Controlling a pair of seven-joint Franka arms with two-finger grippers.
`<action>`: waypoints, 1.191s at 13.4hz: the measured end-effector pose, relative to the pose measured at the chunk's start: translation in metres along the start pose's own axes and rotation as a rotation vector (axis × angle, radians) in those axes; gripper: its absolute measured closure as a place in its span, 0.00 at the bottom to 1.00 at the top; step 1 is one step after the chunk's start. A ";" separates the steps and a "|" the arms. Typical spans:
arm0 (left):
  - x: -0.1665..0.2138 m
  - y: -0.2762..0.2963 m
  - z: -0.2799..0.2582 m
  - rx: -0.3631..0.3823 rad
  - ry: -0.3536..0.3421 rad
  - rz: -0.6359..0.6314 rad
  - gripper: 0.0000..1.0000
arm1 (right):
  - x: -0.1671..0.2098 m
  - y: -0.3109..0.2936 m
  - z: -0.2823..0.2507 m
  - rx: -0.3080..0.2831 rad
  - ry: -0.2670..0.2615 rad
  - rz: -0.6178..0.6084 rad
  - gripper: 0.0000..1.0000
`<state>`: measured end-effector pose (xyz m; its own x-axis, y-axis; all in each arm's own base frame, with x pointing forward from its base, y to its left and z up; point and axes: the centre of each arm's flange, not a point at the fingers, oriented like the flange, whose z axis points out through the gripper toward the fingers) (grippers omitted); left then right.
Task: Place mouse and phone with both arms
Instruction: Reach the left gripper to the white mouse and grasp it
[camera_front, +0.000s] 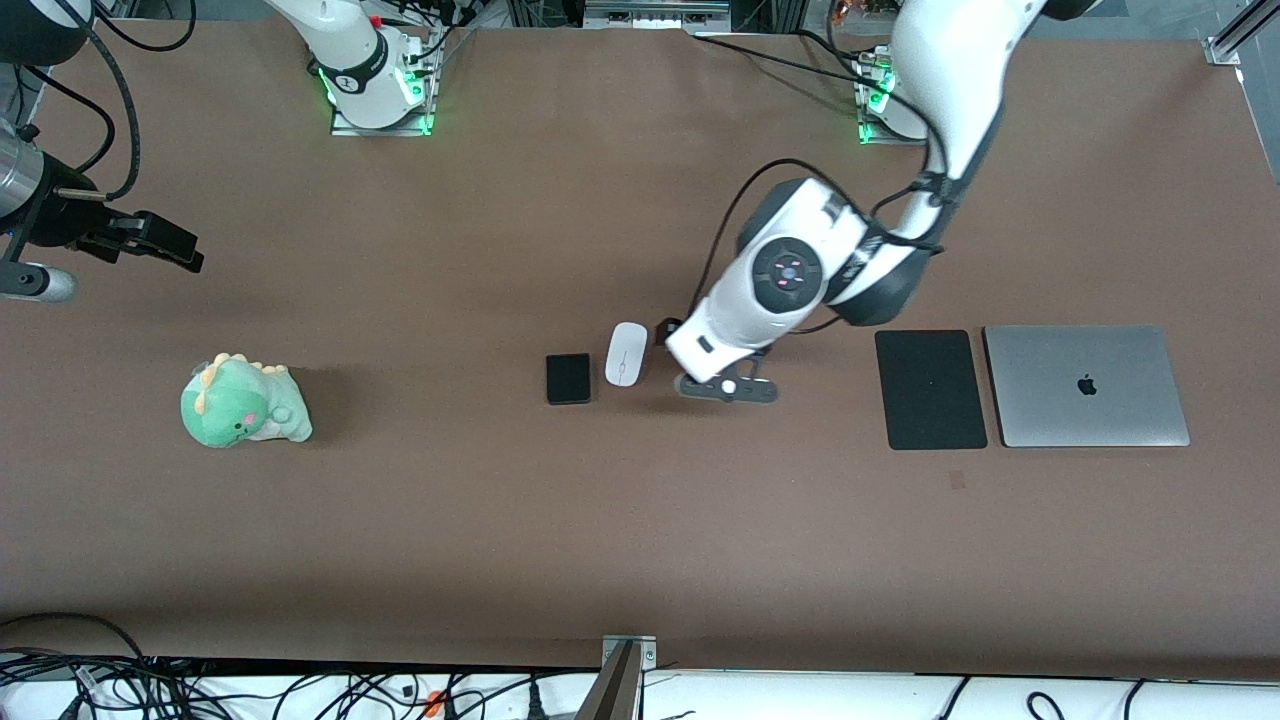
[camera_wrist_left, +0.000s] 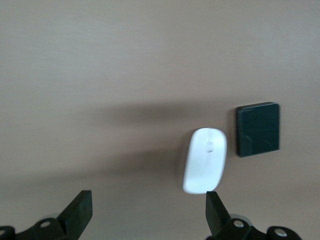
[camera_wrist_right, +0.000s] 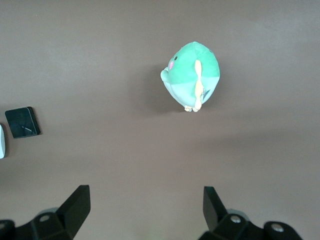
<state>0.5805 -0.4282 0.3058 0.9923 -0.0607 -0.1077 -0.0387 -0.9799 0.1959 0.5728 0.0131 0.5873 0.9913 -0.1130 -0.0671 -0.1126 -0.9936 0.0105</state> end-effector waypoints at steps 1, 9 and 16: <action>-0.005 0.014 0.019 -0.012 0.011 0.011 0.00 | 0.000 0.000 0.000 0.000 0.000 0.000 0.00; -0.044 0.060 0.131 0.008 -0.023 0.076 0.00 | 0.000 0.000 0.000 0.000 0.000 0.000 0.00; -0.045 0.063 0.153 0.051 -0.007 0.085 0.00 | 0.000 0.000 0.000 0.000 0.000 0.000 0.00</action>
<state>0.5152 -0.5162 0.1741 0.9844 -0.1455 -0.0994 -0.1291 -0.9795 0.1546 0.5728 0.0131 0.5874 0.9913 -0.1132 -0.0669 -0.1127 -0.9936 0.0105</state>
